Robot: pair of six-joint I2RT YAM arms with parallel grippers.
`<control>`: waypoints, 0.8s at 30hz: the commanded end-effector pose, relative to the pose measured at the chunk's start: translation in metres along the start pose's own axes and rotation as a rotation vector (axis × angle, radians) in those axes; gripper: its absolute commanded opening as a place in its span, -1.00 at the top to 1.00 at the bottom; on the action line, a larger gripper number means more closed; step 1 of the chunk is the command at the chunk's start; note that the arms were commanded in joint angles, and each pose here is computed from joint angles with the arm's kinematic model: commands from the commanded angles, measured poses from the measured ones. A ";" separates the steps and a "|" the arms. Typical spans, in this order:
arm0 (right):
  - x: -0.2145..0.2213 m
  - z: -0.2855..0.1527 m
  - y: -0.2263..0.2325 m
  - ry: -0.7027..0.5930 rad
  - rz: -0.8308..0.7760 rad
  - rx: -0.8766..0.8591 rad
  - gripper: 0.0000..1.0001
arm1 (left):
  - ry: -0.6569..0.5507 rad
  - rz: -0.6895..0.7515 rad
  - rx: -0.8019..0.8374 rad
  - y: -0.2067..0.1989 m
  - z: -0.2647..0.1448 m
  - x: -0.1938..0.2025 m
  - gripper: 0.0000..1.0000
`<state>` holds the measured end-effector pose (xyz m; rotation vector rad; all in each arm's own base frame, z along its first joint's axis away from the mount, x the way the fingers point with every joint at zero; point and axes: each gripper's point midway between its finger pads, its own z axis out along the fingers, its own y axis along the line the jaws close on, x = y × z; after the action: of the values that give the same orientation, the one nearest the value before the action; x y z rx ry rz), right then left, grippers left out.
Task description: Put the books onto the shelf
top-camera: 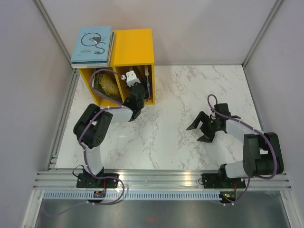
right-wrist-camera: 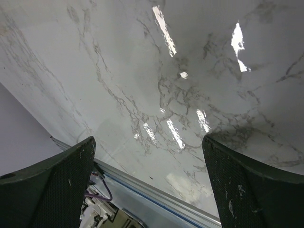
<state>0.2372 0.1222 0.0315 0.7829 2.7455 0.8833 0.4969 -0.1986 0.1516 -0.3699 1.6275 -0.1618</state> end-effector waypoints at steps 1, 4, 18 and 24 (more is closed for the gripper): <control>-0.004 0.020 -0.034 -0.018 -0.034 0.112 -0.95 | -0.086 -0.032 0.015 -0.017 0.016 -0.017 0.94; -0.006 0.024 -0.035 -0.013 -0.031 0.114 -0.95 | -0.077 -0.038 0.007 -0.016 0.022 -0.010 0.92; -0.007 0.031 -0.035 0.004 -0.035 0.104 -0.95 | 0.162 -0.142 -0.041 0.002 0.018 0.021 -0.30; -0.001 0.026 -0.034 0.002 -0.043 0.086 -0.94 | 0.185 -0.138 -0.028 0.007 -0.003 0.004 -0.43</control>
<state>0.2538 0.1387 0.0349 0.7328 2.7109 1.0532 0.4994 -0.1975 0.1117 -0.4424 1.8206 -0.2042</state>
